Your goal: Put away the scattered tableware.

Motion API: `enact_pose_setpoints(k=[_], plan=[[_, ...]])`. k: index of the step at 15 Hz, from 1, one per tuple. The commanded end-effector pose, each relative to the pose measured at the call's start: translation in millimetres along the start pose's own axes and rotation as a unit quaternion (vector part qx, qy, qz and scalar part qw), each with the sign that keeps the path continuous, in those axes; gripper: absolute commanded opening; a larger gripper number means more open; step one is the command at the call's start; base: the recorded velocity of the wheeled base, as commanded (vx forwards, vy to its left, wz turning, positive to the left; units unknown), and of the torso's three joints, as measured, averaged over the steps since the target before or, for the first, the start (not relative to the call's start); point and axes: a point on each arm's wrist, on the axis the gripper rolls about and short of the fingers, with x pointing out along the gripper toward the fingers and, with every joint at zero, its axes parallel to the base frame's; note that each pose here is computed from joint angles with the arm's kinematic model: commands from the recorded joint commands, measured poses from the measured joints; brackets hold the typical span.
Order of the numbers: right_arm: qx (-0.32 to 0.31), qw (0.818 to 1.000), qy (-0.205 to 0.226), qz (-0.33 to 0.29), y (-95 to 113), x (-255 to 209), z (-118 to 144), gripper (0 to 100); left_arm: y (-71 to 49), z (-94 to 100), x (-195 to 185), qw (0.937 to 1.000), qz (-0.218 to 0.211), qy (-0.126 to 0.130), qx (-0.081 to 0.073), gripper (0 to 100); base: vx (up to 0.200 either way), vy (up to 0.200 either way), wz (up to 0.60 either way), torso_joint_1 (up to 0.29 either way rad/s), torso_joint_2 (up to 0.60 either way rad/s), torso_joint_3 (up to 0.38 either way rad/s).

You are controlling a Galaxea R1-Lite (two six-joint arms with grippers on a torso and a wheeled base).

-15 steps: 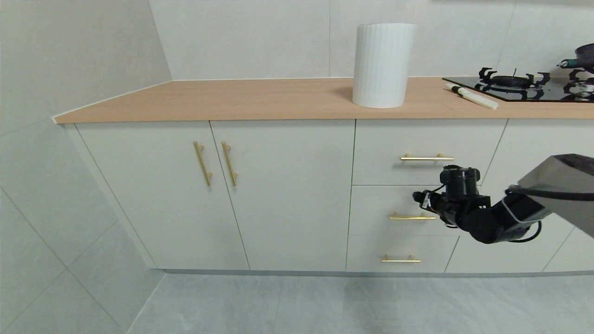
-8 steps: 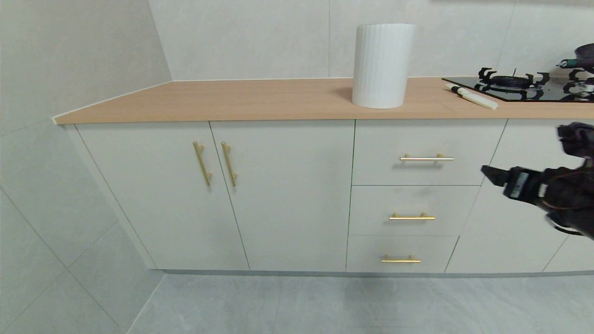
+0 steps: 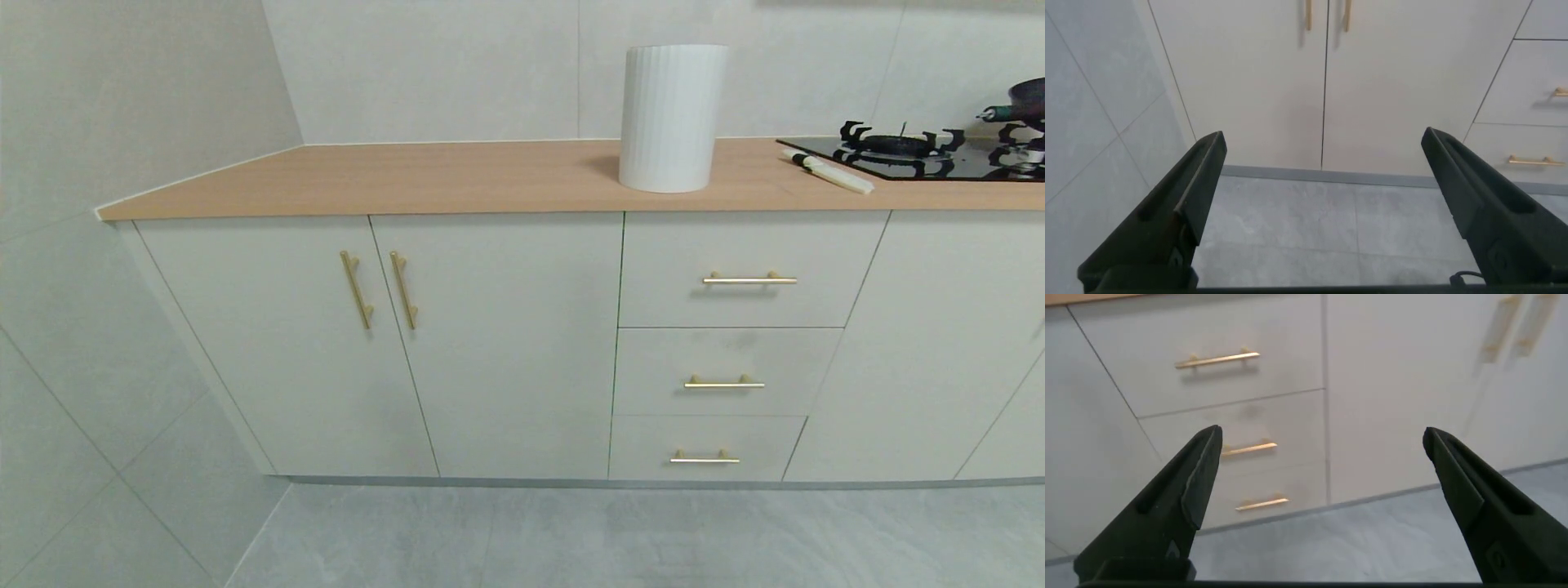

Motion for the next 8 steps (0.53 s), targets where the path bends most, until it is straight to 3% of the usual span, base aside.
enact_pose_setpoints(k=[1,4,7,8], plan=[[-0.01,0.998,-0.062,-0.012,-21,-61,-35,100,0.0,0.0,0,1.0,0.0,0.0,0.0,100,0.0,0.0,0.0,0.0,0.0,0.0],[-0.011,0.995,-0.084,-0.043,-22,-71,-48,100,0.0,0.0,0,1.0,0.0,0.0,0.0,100,0.0,0.0,0.0,0.0,0.0,0.0],[-0.02,0.997,-0.066,-0.026,-19,-61,-74,100,0.0,0.0,0,1.0,0.0,0.0,0.0,100,0.0,0.0,0.0,0.0,0.0,0.0],[-0.026,0.998,-0.057,0.016,-16,-56,-86,100,0.0,0.0,0,1.0,0.0,0.0,0.0,100,0.0,0.0,0.0,0.0,0.0,0.0]])
